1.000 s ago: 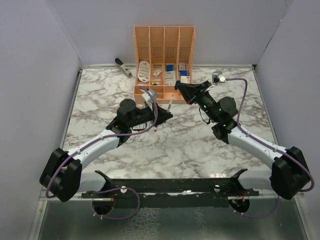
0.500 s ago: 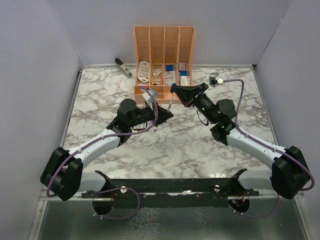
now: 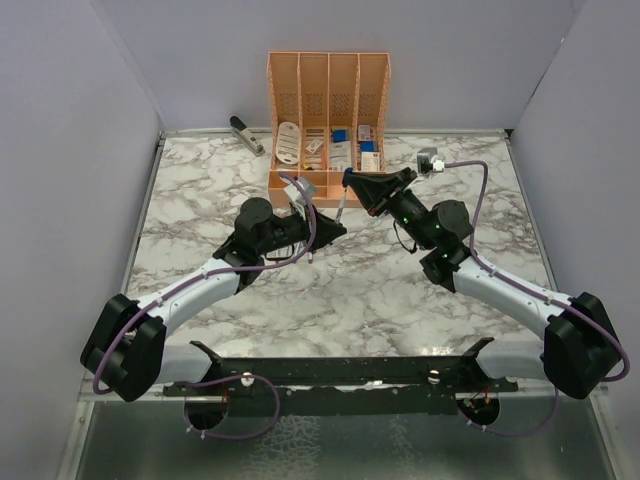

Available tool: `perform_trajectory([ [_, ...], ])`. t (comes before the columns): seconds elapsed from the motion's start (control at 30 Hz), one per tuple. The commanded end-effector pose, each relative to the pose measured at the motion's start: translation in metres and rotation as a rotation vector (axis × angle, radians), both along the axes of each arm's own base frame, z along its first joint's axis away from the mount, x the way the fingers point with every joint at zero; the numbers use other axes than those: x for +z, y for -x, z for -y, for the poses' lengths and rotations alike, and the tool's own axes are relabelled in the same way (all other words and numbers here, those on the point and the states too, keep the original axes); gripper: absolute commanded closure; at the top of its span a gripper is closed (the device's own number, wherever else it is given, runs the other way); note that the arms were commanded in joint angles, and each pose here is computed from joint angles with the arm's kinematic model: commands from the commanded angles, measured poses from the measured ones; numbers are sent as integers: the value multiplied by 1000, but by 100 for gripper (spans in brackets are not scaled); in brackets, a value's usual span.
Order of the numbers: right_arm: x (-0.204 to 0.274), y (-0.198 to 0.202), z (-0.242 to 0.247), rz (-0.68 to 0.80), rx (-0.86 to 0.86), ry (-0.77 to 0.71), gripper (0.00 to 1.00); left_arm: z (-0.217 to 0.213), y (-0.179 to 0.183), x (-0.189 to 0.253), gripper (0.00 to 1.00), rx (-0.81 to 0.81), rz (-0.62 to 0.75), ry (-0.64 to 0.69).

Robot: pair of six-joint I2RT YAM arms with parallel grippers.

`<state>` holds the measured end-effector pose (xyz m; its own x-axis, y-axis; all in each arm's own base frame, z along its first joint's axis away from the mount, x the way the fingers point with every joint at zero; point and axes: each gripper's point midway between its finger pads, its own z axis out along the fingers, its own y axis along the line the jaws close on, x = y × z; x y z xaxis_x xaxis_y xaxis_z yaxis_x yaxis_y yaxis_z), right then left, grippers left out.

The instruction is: Insert the pens into the pen caps

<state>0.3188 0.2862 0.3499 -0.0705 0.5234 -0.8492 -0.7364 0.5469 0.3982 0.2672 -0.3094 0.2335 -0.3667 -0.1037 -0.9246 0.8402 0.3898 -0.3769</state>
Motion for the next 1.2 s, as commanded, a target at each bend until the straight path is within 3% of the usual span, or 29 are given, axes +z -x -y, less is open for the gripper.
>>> perform_trajectory([
  [0.0,16,3,9,63,-53,-8,99,-1,-3,24,100,9,79,38],
  [1.17,0,0,0,40,-48,37,99,-5,-4,29,100,15,102,40],
])
